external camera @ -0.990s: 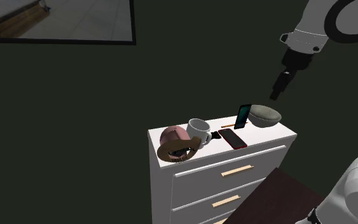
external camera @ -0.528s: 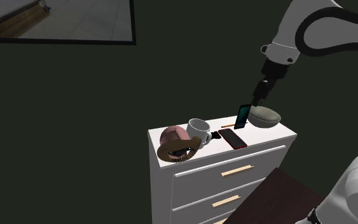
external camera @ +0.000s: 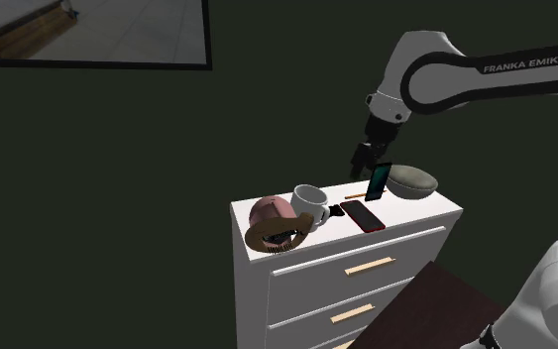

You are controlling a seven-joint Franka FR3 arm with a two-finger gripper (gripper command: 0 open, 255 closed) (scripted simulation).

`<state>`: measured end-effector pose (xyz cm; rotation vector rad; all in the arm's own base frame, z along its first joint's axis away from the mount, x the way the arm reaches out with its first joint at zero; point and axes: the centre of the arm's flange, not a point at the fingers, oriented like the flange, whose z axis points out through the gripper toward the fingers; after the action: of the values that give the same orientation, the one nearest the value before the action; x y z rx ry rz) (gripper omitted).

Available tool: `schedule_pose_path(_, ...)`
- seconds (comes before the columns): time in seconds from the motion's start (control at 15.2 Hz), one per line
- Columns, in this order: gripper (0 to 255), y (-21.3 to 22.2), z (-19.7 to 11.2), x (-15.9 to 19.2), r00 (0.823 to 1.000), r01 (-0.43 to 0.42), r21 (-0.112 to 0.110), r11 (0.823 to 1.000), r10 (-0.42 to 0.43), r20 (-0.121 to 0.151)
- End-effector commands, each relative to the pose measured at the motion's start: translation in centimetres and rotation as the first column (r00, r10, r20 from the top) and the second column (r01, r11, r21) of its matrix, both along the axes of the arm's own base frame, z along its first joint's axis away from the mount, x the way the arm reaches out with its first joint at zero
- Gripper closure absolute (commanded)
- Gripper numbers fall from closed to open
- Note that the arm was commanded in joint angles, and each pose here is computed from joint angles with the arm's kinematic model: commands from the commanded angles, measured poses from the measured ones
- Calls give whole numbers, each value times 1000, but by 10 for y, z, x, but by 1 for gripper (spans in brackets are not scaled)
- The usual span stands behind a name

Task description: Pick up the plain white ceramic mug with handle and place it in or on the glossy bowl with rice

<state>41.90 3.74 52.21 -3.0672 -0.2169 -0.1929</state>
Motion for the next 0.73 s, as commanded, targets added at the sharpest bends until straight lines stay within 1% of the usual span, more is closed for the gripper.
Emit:
schedule_pose_path(0.0, 0, 9, -14, 17, 1000, 1, 22, 1000, -1, -1)
schedule_pose_path(0.46, 0, 44, -66, 80, 1000, 2, 97, 995, -1, -8)
schedule_pose_path(0.53, 0, 47, -69, 84, 1000, 2, 101, 995, -1, -9)
schedule_pose_path(0.66, 0, 48, -79, 85, 1000, 2, 101, 995, -1, -9)
